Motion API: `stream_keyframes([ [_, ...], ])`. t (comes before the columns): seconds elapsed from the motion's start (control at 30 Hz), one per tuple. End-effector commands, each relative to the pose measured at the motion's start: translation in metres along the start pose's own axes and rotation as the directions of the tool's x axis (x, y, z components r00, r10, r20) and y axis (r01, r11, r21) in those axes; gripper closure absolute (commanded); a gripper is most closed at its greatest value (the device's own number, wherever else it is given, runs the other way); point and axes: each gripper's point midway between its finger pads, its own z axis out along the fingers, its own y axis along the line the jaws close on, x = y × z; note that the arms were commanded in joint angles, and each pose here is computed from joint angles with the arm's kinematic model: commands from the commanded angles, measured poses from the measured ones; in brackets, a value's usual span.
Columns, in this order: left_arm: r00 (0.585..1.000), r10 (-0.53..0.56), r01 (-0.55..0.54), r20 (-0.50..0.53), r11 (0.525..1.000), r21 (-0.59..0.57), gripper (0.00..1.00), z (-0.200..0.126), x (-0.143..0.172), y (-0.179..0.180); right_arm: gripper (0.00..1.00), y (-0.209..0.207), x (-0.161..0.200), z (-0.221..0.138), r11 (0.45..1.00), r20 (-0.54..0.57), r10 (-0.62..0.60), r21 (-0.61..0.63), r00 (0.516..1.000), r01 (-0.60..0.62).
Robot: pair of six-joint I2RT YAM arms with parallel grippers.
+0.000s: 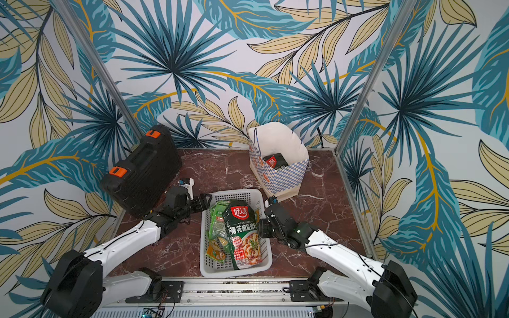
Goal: Place the condiment packets inside the bag
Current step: Adjust the storage box at the center of the board, then move the storage box to the center of the board.
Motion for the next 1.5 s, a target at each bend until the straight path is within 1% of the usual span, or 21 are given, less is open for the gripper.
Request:
stream_keyframes([
  [0.0,1.0,-0.003,0.004,0.019,0.999,-0.036,0.22,-0.008,-0.003,0.013,0.51,0.037,-0.039,0.005,0.994,0.116,0.053,-0.099,0.992,-0.041],
  [0.03,1.0,-0.002,0.003,0.024,0.999,-0.043,0.22,-0.009,-0.004,0.015,0.52,0.045,-0.044,0.008,0.993,0.126,0.052,-0.109,0.991,-0.038],
  [0.1,0.999,-0.011,0.013,0.034,0.998,-0.066,0.22,-0.011,-0.007,0.022,0.59,0.055,-0.053,0.017,0.994,0.139,0.046,-0.104,0.989,-0.032],
  [0.27,0.996,-0.044,0.054,0.072,0.989,-0.137,0.21,-0.025,-0.019,0.045,0.85,0.064,-0.079,0.041,0.999,0.176,0.042,-0.02,0.984,-0.039],
  [0.3,0.995,-0.049,0.062,0.088,0.986,-0.152,0.21,-0.029,-0.022,0.049,0.89,0.071,-0.078,0.044,1.0,0.177,0.022,-0.006,0.984,-0.021],
  [0.37,0.989,-0.059,0.084,0.135,0.979,-0.185,0.19,-0.041,-0.028,0.059,0.96,0.071,-0.086,0.053,0.999,0.188,0.007,0.047,0.982,-0.016],
  [0.47,0.977,-0.054,0.104,0.208,0.967,-0.234,0.18,-0.058,-0.035,0.069,0.98,0.075,-0.099,0.066,0.995,0.204,-0.017,0.097,0.979,-0.003],
  [0.5,0.972,-0.051,0.108,0.23,0.964,-0.243,0.17,-0.064,-0.038,0.07,0.98,0.072,-0.097,0.07,0.991,0.177,-0.041,0.132,0.983,0.017],
  [0.57,0.962,-0.044,0.122,0.268,0.951,-0.283,0.16,-0.078,-0.042,0.077,0.94,0.074,-0.1,0.07,0.986,0.158,-0.077,0.158,0.984,0.052],
  [0.6,0.958,-0.045,0.133,0.282,0.945,-0.3,0.16,-0.083,-0.043,0.081,0.88,0.075,-0.101,0.069,0.985,0.157,-0.094,0.156,0.983,0.069],
  [0.67,0.948,-0.061,0.166,0.313,0.932,-0.321,0.15,-0.094,-0.043,0.087,0.7,0.077,-0.096,0.062,0.982,0.136,-0.138,0.145,0.981,0.118],
  [0.77,0.934,-0.126,0.225,0.335,0.935,-0.275,0.1,-0.097,-0.036,0.086,0.5,0.069,-0.084,0.051,0.971,0.097,-0.198,0.157,0.975,0.181],
  [0.83,0.934,-0.161,0.239,0.319,0.945,-0.222,0.08,-0.093,-0.031,0.079,0.43,0.061,-0.073,0.052,0.961,0.057,-0.228,0.172,0.972,0.216],
  [0.9,0.936,-0.183,0.249,0.302,0.948,-0.199,0.08,-0.089,-0.027,0.077,0.42,0.056,-0.06,0.059,0.953,0.002,-0.256,0.171,0.967,0.252],
  [1.0,0.939,-0.188,0.253,0.29,0.946,-0.205,0.07,-0.086,-0.026,0.077,0.42,0.055,-0.042,0.079,0.944,-0.086,-0.281,0.151,0.956,0.292],
  [1.1,0.939,-0.18,0.244,0.292,0.949,-0.2,0.07,-0.085,-0.028,0.076,0.48,0.055,-0.038,0.098,0.938,-0.123,-0.289,0.162,0.949,0.306],
  [1.13,0.939,-0.178,0.243,0.295,0.949,-0.199,0.07,-0.085,-0.028,0.076,0.52,0.057,-0.04,0.102,0.937,-0.122,-0.291,0.166,0.949,0.309],
  [1.23,0.938,-0.17,0.237,0.301,0.95,-0.203,0.06,-0.086,-0.029,0.076,0.68,0.061,-0.054,0.111,0.93,-0.11,-0.285,0.21,0.952,0.303],
  [1.3,0.937,-0.165,0.234,0.307,0.95,-0.205,0.06,-0.087,-0.03,0.077,0.82,0.064,-0.069,0.111,0.923,-0.078,-0.279,0.254,0.957,0.29],
  [1.4,0.934,-0.156,0.232,0.32,0.949,-0.214,0.06,-0.09,-0.032,0.078,0.91,0.061,-0.096,0.112,0.907,-0.032,-0.257,0.336,0.966,0.253],
  [1.47,0.93,-0.149,0.231,0.335,0.947,-0.221,0.06,-0.094,-0.035,0.079,0.93,0.061,-0.11,0.118,0.907,-0.012,-0.239,0.355,0.971,0.227],
])
